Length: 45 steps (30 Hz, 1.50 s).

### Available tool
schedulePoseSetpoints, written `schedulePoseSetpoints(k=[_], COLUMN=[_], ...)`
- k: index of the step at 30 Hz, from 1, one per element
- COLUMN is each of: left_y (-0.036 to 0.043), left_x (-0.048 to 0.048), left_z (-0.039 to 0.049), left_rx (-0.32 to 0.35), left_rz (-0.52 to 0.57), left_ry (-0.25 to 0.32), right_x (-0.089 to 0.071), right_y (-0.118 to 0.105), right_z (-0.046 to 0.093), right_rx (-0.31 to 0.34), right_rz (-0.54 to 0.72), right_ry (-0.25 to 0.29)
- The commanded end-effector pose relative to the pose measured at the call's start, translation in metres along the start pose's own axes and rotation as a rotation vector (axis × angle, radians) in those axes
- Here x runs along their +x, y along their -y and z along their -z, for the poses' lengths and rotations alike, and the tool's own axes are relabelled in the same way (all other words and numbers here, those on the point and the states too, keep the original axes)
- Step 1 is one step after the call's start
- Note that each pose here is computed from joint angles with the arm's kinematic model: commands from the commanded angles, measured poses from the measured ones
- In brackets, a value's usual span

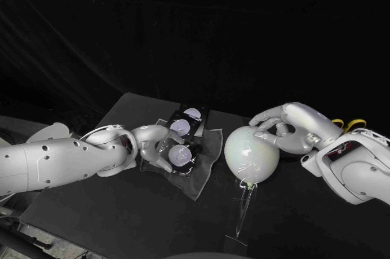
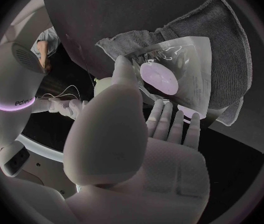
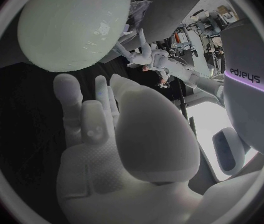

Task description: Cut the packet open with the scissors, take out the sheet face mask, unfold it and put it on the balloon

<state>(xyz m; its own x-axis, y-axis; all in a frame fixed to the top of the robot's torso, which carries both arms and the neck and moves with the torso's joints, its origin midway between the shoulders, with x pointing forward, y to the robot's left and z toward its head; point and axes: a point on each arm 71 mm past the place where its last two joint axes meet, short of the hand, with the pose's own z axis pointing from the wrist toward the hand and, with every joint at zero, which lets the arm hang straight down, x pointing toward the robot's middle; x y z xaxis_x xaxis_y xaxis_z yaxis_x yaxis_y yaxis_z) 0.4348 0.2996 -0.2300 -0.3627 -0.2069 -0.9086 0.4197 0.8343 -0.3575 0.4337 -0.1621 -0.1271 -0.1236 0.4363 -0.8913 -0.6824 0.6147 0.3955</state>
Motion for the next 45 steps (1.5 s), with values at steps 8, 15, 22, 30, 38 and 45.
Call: schedulePoseSetpoints(k=[8, 15, 22, 30, 38, 45], left_y=[0.0066, 0.0013, -0.0006, -0.0056, -0.0073, -0.0059], left_x=[0.0114, 0.0174, 0.0204, 0.0265, 0.0309, 0.0328], left_z=[-0.0017, -0.0041, -0.0091, -0.0117, -0.0134, -0.0139], left_rx=[0.028, 0.005, -0.001, -0.021, -0.029, -0.023], left_rz=[-0.126, -0.122, -0.133, -0.14, -0.139, -0.13], left_ry=[0.015, -0.005, -0.007, -0.015, -0.041, -0.057], right_x=[0.002, 0.004, 0.005, 0.006, 0.006, 0.006], right_y=[-0.002, -0.001, -0.001, 0.0, 0.001, 0.001], right_z=[0.003, 0.003, 0.004, 0.005, 0.006, 0.006], right_rx=[-0.027, -0.017, -0.012, -0.005, 0.003, 0.006], right_rz=[0.039, 0.029, 0.022, 0.013, 0.005, 0.001], right_ry=[0.002, -0.009, -0.016, -0.022, -0.029, -0.033])
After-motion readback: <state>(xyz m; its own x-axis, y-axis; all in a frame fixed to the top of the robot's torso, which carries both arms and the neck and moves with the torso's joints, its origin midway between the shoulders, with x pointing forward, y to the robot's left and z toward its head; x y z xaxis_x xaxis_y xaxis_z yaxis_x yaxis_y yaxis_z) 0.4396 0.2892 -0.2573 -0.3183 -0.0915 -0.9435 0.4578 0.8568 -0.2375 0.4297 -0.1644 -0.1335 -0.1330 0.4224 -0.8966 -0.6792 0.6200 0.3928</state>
